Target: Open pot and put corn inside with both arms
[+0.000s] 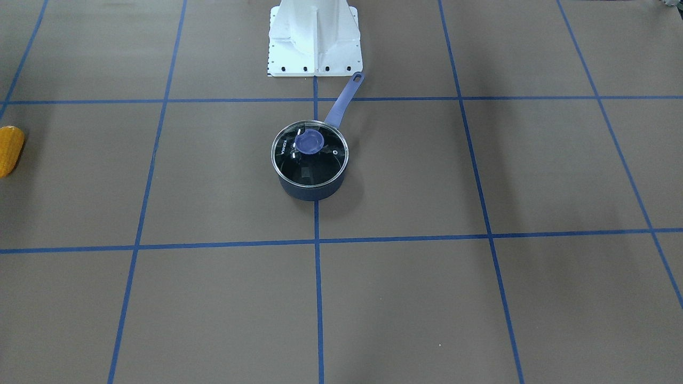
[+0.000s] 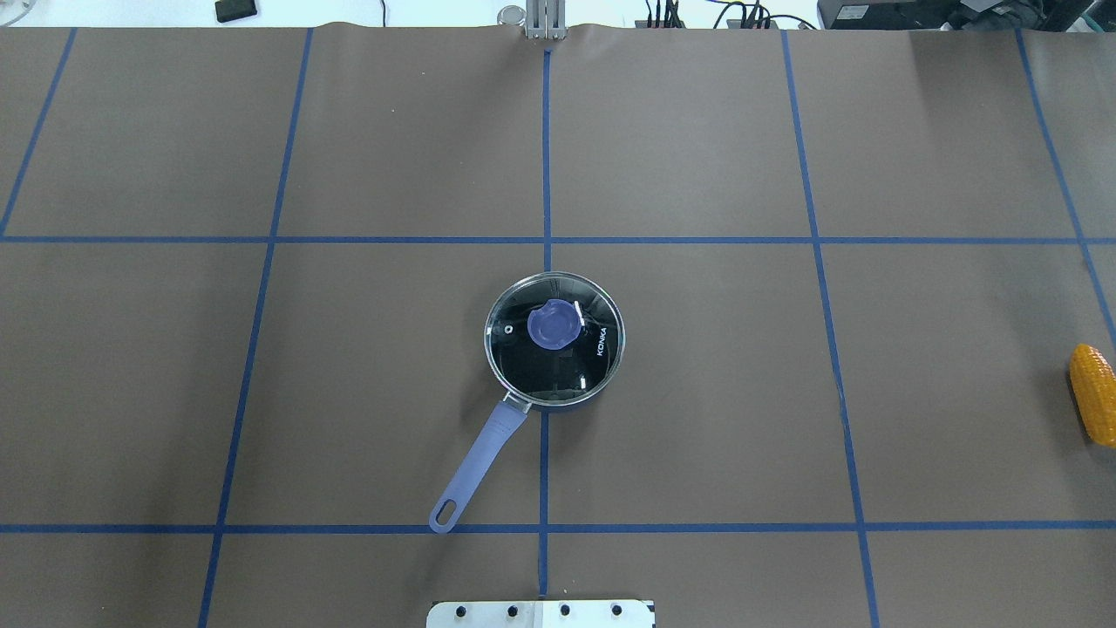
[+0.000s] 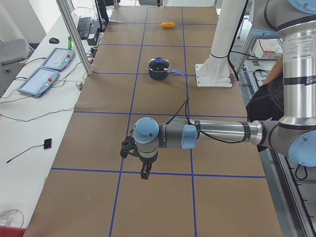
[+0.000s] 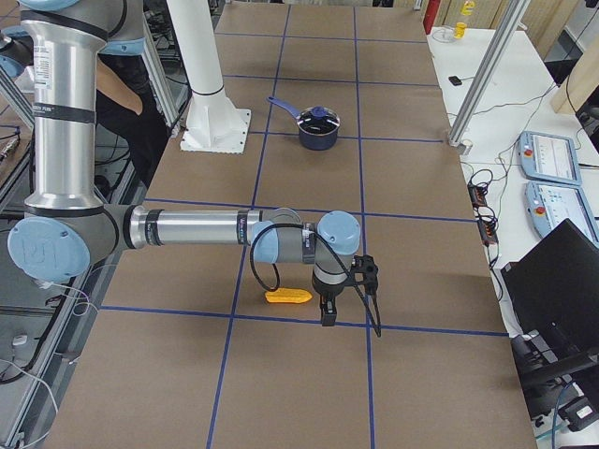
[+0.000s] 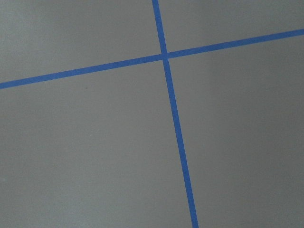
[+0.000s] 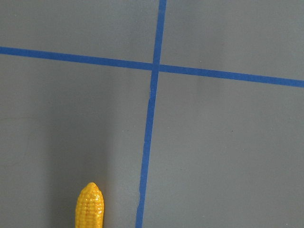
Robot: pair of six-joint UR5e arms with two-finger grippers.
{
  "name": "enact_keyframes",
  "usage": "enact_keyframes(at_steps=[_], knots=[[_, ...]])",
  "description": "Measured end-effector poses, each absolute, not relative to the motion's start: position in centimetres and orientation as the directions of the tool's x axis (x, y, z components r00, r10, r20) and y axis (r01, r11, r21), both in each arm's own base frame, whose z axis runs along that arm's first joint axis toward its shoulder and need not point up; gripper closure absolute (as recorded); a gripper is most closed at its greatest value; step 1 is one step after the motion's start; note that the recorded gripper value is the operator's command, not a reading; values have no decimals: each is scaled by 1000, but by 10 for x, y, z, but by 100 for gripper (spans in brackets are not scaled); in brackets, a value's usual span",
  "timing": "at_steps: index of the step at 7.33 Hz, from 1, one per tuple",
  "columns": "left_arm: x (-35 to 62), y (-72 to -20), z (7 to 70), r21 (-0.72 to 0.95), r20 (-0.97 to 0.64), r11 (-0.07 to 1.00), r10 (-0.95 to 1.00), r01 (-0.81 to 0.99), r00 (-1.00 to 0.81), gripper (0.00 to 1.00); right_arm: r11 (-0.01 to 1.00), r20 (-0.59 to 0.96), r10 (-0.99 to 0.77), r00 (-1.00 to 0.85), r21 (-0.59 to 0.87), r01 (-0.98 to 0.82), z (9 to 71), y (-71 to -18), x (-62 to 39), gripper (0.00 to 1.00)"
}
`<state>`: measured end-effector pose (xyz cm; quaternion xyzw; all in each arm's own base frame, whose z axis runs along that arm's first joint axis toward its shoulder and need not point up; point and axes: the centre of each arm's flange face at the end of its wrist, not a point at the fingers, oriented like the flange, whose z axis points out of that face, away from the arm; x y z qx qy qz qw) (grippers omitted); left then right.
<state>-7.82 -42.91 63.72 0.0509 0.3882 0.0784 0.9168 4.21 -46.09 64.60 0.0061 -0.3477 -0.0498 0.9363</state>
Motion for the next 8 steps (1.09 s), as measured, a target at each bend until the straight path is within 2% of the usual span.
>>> enact_keyframes(at_steps=[4,6,8], knots=[[-78,-430,630,171,-704,980,197,-106,683,1,993,652,-117,750,79,86,640,-462,42,0],[-78,-432,622,192,-701,976,211,-104,681,1,978,642,-185,744,196,75,631,-466,41,0],[-78,-445,597,329,-661,939,308,-105,684,1,948,639,-252,727,314,54,615,-471,39,0]])
